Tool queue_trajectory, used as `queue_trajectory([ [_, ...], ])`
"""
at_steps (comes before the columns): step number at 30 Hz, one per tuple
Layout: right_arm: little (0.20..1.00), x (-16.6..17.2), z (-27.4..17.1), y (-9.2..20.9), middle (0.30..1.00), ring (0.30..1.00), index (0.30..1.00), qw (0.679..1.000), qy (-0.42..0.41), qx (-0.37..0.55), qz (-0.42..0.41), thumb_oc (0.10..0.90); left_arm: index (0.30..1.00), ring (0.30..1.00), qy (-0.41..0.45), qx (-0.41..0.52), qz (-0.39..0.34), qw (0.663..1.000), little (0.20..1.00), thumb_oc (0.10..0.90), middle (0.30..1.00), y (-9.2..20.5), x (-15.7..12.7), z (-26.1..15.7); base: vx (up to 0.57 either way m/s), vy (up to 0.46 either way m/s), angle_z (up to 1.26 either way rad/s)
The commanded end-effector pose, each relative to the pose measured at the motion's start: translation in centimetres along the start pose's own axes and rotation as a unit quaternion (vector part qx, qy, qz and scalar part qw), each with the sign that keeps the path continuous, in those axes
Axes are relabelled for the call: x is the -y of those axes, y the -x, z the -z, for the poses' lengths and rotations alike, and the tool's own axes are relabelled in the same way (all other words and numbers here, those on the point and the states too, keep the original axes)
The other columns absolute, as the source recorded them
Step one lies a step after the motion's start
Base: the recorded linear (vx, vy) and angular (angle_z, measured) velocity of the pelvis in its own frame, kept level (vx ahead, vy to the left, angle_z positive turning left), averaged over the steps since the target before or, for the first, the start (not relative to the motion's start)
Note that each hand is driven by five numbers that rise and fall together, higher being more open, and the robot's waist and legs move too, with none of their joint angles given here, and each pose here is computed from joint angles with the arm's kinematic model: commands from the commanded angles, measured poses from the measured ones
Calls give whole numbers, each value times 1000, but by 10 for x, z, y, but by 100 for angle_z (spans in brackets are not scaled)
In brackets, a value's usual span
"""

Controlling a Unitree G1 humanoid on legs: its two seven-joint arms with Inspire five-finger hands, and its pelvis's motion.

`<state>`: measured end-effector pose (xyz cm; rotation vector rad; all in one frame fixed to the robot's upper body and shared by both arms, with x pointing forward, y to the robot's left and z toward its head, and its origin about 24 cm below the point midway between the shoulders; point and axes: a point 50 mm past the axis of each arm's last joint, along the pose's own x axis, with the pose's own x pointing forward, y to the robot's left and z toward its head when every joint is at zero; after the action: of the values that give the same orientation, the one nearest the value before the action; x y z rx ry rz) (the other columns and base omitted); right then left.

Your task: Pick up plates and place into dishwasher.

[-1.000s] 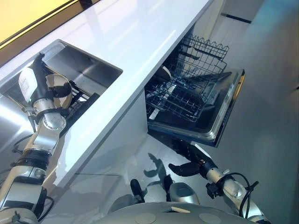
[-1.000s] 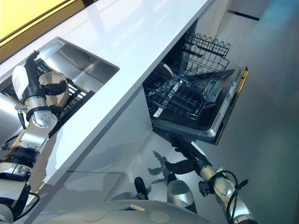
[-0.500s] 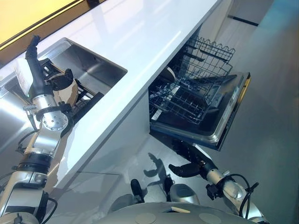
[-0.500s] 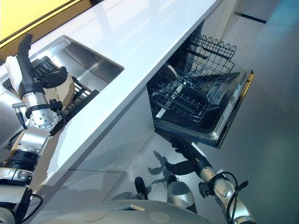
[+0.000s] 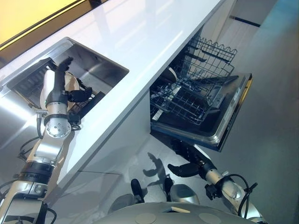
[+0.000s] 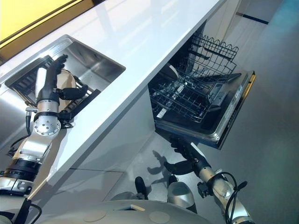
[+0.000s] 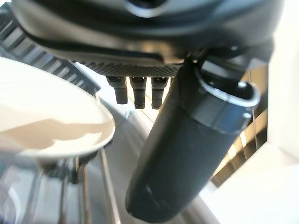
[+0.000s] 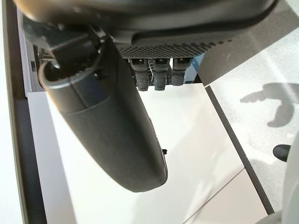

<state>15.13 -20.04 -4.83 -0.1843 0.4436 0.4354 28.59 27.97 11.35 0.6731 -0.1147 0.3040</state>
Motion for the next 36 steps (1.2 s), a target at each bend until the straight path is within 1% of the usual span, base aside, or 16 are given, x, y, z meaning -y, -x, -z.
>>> queue_trajectory([
  [1, 900, 2, -38, -3, 900, 900, 900, 994, 9, 111, 6, 800, 900, 900, 3, 80, -28, 996, 900, 800, 900, -15, -21, -38, -23, -4, 5],
  [6, 900, 4, -37, -2, 900, 900, 900, 994, 11, 111, 8, 800, 900, 900, -12, 55, -20, 998, 900, 800, 900, -14, -22, -30, -8, 0, 2],
  [10, 900, 5, -38, -2, 900, 900, 900, 994, 12, 112, 7, 800, 900, 900, -43, 39, -38, 998, 900, 800, 900, -14, -25, -23, 0, 0, 0],
  [14, 900, 5, -36, -1, 900, 900, 900, 994, 12, 111, 7, 800, 900, 900, -116, 27, -77, 990, 900, 800, 900, -16, -37, -15, 0, 0, 0],
  [17, 900, 6, -37, 0, 900, 900, 900, 994, 12, 110, 6, 800, 900, 900, -146, 18, -91, 985, 900, 800, 900, -17, -43, -11, 0, 0, 0],
  [25, 900, 6, -38, 0, 900, 900, 900, 994, 13, 111, 1, 800, 900, 900, -195, -13, -75, 978, 900, 800, 900, -15, -37, 4, 0, -3, 2],
  [33, 900, 5, -39, -1, 900, 900, 900, 994, 15, 110, -3, 800, 900, 900, -211, -39, -48, 976, 900, 800, 900, -15, -31, 12, 0, 0, 0],
  [36, 900, 6, -41, -1, 900, 900, 900, 994, 17, 110, -6, 800, 900, 900, -210, -56, -26, 976, 900, 800, 900, -13, -25, 19, 0, 0, 0],
])
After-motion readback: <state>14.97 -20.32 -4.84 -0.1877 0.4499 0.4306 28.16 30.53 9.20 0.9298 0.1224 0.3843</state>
